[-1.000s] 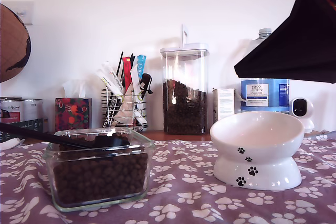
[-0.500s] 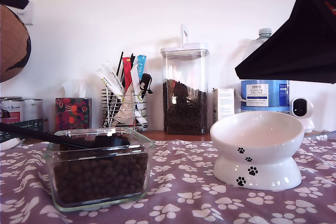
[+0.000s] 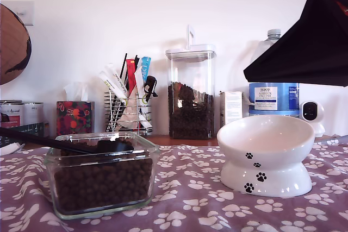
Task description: Measure one spoon of cat food and pour it into the food bowl
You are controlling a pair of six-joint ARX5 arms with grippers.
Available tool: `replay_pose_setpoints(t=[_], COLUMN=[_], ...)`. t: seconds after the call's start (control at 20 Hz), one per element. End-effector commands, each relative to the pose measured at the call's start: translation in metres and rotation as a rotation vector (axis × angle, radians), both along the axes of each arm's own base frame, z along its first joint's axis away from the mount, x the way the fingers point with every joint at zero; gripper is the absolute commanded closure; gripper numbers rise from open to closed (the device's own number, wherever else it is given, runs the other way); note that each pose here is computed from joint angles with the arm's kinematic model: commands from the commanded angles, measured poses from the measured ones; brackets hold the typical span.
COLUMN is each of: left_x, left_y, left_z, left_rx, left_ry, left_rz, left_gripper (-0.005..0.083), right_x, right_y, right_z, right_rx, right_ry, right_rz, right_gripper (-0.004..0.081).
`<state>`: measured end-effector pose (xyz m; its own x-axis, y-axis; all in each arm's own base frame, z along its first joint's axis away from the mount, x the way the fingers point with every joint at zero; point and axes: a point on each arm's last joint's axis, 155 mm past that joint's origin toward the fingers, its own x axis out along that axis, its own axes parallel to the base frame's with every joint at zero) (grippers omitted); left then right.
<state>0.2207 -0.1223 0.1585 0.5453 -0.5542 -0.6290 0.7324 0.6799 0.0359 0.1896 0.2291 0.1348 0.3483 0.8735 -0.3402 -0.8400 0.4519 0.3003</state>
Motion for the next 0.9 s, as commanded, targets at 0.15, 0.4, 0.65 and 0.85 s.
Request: replay_pose_setpoints(t=[0.15,0.4,0.65,0.85], left_x=[0.004,0.014,0.02,0.024], left_y=[-0.007,-0.01,-0.011,-0.013], left_z=[-0.023,-0.051,-0.071,-0.081], left_rx=[-0.045,-0.047,-0.038,-0.048], left_ry=[0.105,0.207,0.269,0.301], left_rz=[-0.057,-0.069,-0.08,-0.087], left_gripper=[0.0241,0.0241,0.0241,0.0243], right_x=[-0.002,-0.002,-0.002,-0.002], right_y=[0.0,0.0,0.0,0.0], right_z=[-0.006,-0.006,-0.006,-0.006], right_rx=[-0.008,-0.009,-0.015,-0.015], right_ry=[0.005,0.005,-0.011,-0.011], right_rz=[0.007,0.007,0.013,0.013], right_gripper=[0.0783,0.0783,0.0783,0.0783])
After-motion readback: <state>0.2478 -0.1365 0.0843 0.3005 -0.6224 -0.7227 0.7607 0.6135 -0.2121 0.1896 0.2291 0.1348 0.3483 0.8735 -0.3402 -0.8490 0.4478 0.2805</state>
